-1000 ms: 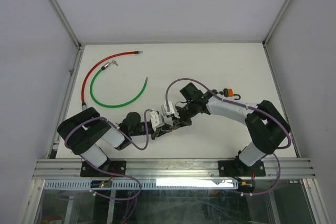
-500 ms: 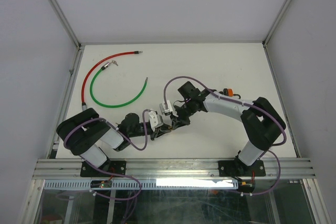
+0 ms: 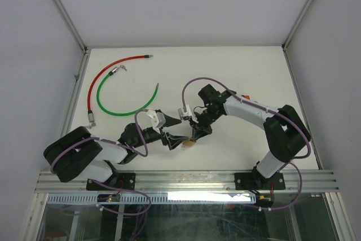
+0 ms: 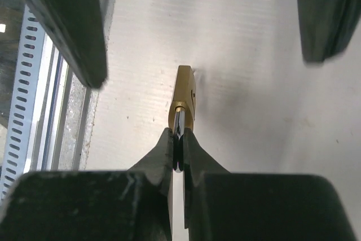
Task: Lock with the key
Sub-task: Lock the lock.
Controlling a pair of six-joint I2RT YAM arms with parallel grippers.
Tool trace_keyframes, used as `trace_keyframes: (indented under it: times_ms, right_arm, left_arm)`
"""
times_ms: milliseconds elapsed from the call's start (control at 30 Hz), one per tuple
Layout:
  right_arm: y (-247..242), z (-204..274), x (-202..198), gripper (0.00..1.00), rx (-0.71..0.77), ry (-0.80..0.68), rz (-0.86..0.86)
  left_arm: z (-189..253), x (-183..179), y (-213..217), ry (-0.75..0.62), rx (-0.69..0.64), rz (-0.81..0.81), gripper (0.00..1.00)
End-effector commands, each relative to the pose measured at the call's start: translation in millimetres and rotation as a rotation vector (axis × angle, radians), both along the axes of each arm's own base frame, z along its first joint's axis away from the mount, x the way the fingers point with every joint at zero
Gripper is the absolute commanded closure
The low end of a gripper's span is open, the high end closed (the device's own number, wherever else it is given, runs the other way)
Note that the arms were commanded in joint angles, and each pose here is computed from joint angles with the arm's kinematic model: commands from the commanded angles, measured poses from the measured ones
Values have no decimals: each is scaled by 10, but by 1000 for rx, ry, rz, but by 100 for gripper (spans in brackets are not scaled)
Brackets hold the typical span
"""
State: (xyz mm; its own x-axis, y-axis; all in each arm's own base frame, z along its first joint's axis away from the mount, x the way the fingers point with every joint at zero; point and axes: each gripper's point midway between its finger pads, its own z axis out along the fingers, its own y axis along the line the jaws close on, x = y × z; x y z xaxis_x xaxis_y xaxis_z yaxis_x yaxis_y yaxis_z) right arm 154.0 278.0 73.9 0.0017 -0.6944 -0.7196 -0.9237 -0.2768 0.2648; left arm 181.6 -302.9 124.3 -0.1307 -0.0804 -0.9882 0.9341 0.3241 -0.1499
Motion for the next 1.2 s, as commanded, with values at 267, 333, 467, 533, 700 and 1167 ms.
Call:
trace_keyframes:
  times_ms: [267,333,467,533,700,1167]
  right_arm:
    - [-269,834,272,100,201,-110,-96]
    - [-318,901,310,100,216,-127,-119]
    - [-424,1068,423,100,239,-165,-187]
    - [-466,1158,460,100,250,-181,-220]
    - [-521,1286,457,100,231,-166,-293]
    - [-908,1439,389,100,435,-158,-428]
  left_arm:
    - [898,-9,208,-14,-286,100,1]
    - [952,-4,215,29,-318,106,1]
    - [977,106,275,159,-385,176,1]
    - [968,147,302,199,-401,196,1]
    - [1009,93,277,218,-405,144,1]
    - [1036,-41,221,319,-501,44,1]
